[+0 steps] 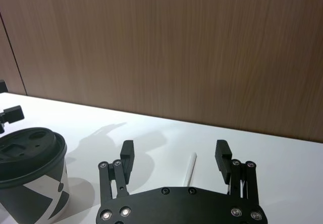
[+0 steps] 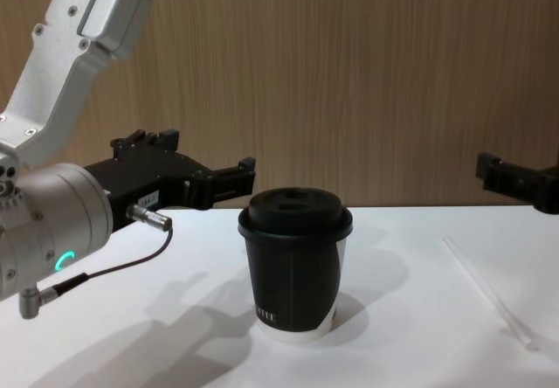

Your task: Pick up the straw with one hand, pass it to the other hand, and insert it into the cup.

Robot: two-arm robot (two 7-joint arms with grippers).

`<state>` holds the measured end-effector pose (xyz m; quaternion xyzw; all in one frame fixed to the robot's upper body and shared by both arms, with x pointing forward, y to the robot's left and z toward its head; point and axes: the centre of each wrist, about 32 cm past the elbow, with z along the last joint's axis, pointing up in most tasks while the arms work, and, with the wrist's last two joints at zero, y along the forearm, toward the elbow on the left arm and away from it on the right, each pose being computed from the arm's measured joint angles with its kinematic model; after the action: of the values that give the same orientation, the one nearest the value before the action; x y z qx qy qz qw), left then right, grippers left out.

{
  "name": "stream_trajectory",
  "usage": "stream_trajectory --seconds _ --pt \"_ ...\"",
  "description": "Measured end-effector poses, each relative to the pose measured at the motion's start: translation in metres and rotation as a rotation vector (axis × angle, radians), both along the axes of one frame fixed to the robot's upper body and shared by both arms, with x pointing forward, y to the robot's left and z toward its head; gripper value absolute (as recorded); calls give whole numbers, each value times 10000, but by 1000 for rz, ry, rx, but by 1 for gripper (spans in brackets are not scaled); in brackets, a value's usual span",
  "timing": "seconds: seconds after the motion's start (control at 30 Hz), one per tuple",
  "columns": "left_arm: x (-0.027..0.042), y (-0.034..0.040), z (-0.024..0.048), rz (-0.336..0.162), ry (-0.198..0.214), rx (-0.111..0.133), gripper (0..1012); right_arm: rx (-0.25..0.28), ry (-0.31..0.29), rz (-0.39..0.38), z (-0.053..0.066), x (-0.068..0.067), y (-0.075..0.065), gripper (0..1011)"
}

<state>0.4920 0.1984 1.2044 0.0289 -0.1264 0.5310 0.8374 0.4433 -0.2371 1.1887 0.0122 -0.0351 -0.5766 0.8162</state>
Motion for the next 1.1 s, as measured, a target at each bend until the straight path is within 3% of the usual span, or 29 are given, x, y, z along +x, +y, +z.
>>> stream_trajectory --seconds 0.2,0.47,0.8,1.1 --pt "0 0 0 0 0 0 1000 -6 2 -1 2 0 0 1001" --pt "0 0 0 0 0 0 1000 -50 23 -8 40 -5 9 1001" --pt "0 0 0 0 0 0 1000 -110 106 -40 77 -23 35 1001" --pt "0 0 0 0 0 0 1000 -121 187 -60 53 -1 71 1001"
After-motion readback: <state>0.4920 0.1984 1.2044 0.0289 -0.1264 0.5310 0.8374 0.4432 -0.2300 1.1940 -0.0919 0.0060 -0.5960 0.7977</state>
